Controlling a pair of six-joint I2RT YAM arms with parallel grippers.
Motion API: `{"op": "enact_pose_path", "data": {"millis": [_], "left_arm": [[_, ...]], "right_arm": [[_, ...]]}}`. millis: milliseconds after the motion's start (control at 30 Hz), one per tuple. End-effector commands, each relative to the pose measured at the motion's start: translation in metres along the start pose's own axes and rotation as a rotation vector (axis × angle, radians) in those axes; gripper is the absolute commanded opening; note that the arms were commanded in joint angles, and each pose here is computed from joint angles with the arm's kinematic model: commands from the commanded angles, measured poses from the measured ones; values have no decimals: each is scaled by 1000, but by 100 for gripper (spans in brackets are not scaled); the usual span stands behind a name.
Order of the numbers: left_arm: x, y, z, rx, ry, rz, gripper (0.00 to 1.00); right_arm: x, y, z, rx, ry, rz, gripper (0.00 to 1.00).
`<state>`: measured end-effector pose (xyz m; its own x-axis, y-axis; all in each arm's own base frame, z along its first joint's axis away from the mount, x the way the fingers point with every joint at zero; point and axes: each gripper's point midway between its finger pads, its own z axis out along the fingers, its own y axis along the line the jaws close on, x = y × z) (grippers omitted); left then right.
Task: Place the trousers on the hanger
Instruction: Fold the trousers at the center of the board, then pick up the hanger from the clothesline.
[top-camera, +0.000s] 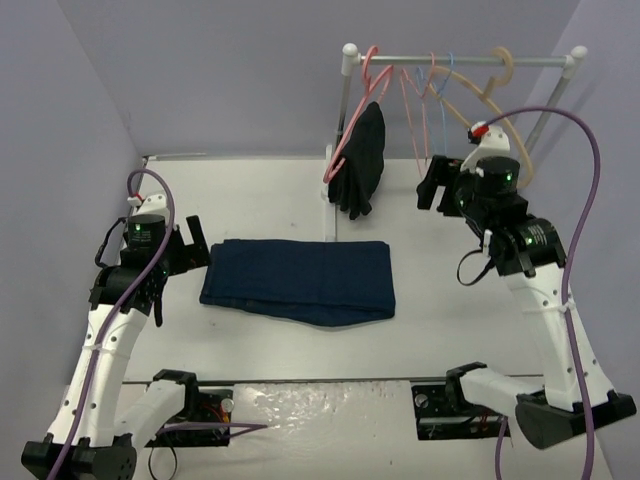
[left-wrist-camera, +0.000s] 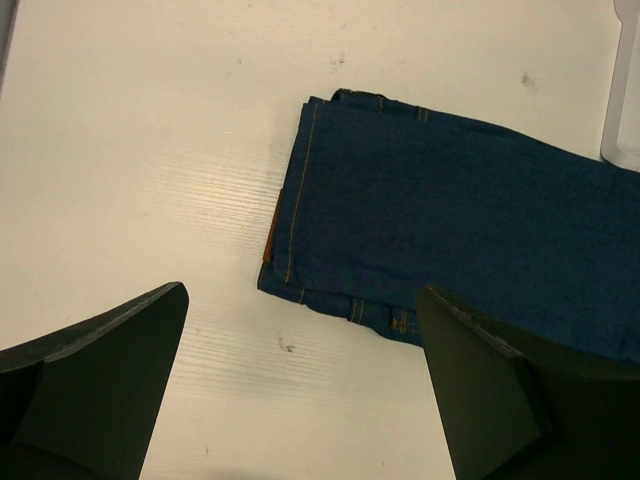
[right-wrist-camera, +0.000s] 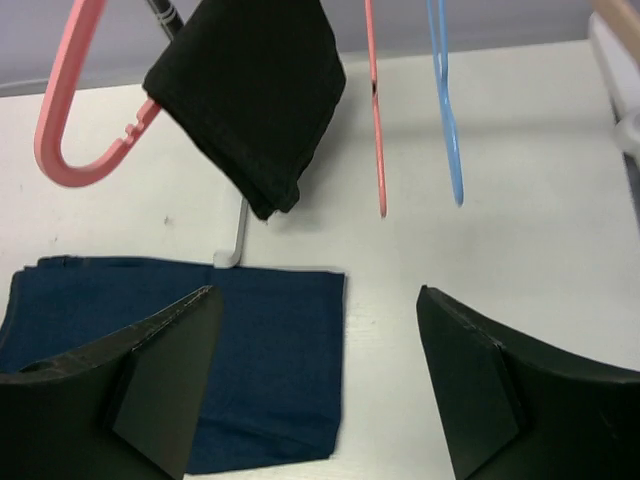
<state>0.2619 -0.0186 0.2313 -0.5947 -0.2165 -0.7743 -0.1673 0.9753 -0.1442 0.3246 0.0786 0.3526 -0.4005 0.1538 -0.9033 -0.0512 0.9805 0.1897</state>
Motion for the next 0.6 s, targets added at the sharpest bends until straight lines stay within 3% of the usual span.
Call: {"op": "enact_pose_path", "data": {"millis": [0,200,367,567], "left_arm": [[-3,5,-12,5,-50,35,97],[9,-2,-4,57,-62,7,97],[25,11,4,-5,-63,-27,97],[28,14,6,-20,-70,-27,97]], "right_arm": [[-44,-13,16,84,-34,-130,73],[-94,-34,35,138,-95,-202,57],[-123,-56,59,146,-131,-178,44],[-133,-62,101,109,-131,-189,38]]}}
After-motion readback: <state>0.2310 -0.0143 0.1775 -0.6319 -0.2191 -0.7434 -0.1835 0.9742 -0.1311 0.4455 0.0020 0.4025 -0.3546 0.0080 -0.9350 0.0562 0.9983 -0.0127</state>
